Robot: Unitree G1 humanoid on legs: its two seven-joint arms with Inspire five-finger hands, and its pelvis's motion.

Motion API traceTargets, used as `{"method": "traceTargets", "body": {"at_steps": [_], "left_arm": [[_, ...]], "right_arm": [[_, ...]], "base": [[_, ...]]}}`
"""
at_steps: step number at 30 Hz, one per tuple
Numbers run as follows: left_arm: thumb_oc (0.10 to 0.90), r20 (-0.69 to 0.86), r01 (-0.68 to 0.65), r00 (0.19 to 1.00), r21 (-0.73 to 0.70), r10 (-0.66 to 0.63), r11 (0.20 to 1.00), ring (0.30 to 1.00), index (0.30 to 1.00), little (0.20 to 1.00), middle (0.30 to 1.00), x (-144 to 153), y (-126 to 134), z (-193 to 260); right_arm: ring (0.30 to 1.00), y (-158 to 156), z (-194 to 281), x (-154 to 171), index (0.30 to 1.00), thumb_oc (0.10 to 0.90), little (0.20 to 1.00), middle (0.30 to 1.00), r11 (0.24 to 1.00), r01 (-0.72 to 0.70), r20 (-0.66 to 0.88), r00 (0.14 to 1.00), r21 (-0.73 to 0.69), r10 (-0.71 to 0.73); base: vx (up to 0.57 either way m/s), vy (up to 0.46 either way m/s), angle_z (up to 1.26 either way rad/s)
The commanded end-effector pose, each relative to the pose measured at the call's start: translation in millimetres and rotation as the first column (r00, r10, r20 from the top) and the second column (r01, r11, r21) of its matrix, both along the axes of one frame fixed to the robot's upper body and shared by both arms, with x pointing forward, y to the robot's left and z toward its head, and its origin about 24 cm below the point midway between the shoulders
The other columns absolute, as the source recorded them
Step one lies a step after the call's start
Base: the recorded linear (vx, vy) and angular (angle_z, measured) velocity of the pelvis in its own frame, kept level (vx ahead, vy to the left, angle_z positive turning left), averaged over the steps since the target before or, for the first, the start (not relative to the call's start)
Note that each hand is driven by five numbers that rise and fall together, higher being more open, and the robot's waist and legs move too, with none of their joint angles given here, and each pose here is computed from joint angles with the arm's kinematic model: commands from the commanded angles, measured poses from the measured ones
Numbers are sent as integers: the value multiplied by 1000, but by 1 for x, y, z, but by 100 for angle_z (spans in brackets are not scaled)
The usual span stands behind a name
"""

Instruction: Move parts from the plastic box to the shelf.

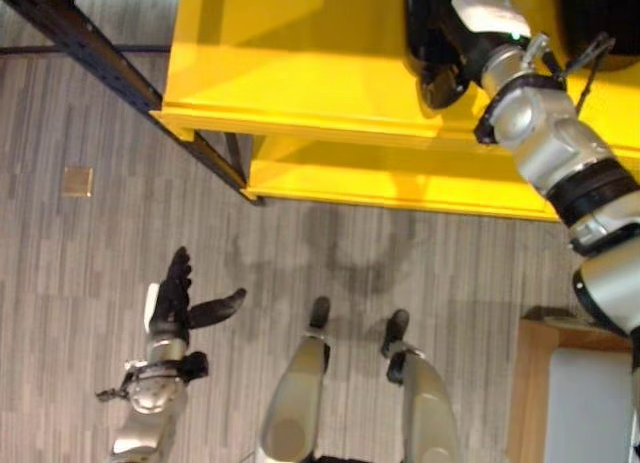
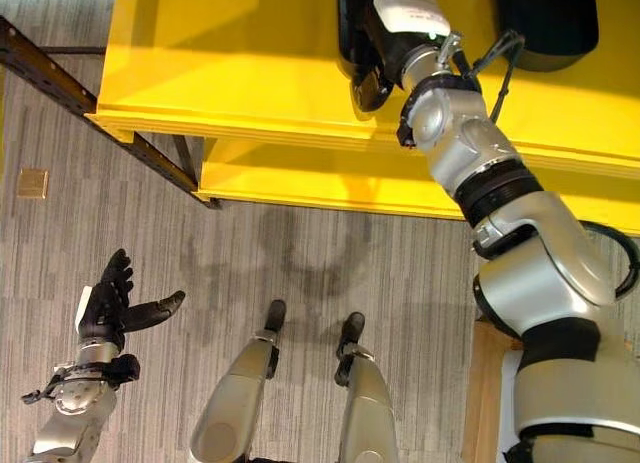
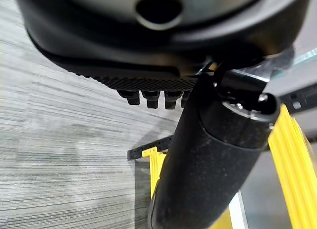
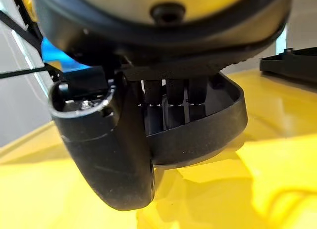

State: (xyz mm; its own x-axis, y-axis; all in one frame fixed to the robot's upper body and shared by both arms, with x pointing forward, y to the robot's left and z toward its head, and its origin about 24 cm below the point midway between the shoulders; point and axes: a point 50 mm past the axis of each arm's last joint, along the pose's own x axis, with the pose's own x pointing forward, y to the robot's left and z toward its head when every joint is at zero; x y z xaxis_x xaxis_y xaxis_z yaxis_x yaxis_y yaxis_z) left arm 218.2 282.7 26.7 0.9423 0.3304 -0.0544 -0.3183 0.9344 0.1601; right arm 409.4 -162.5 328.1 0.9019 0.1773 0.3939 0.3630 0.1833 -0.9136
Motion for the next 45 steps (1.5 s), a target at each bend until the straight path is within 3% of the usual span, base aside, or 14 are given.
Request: {"method": "traceTargets", "body": {"at_steps": [1, 12, 28, 37, 38, 39, 40, 45], "left_arm": [[900, 198, -3, 980, 76, -12, 997, 1000, 1000, 1000, 1000, -2, 9, 41], [900, 210, 5, 977, 72, -20, 997, 1000, 1000, 1000, 1000, -1, 8, 44], [900, 227, -3, 974, 48, -9, 999, 1000, 1000, 1000, 1000, -1, 10, 46], [900, 220, 2, 975, 50, -13, 999, 1000, 1000, 1000, 1000, -1, 10, 45], [900, 222, 4, 975, 51, -15, 999, 1000, 1000, 1000, 1000, -1, 10, 45], [900, 219, 4, 976, 49, -15, 999, 1000, 1000, 1000, 1000, -1, 10, 44], [900, 216, 2, 976, 52, -13, 999, 1000, 1000, 1000, 1000, -1, 11, 44], [900, 225, -5, 974, 62, -9, 998, 1000, 1000, 1000, 1000, -1, 12, 47]], "right_arm": [[300, 5, 60, -18, 300, 400, 300, 300, 998, -7, 178, 984, -62, 18], [300, -9, 56, -12, 300, 400, 300, 300, 998, 55, 148, 988, -40, -49], [300, -34, 58, -10, 300, 400, 300, 300, 984, 101, 134, 984, 145, -121], [300, -39, 62, -11, 300, 400, 300, 300, 982, 120, 142, 980, 145, -141], [393, -39, 63, -12, 393, 467, 393, 393, 982, 123, 146, 979, 140, -143], [846, -39, 63, -12, 846, 790, 846, 846, 982, 120, 151, 978, 143, -142], [1000, -39, 64, -13, 1000, 900, 1000, 1000, 983, 120, 157, 977, 140, -141], [1000, -28, 77, -19, 1000, 900, 1000, 1000, 990, 71, 217, 971, 126, -97]], "base": [[0, 0, 0], [6, 4, 6], [-1, 5, 2], [-1, -1, 5], [-3, 5, 3], [1, 11, 3], [2, 15, 3], [0, 0, 0]]}}
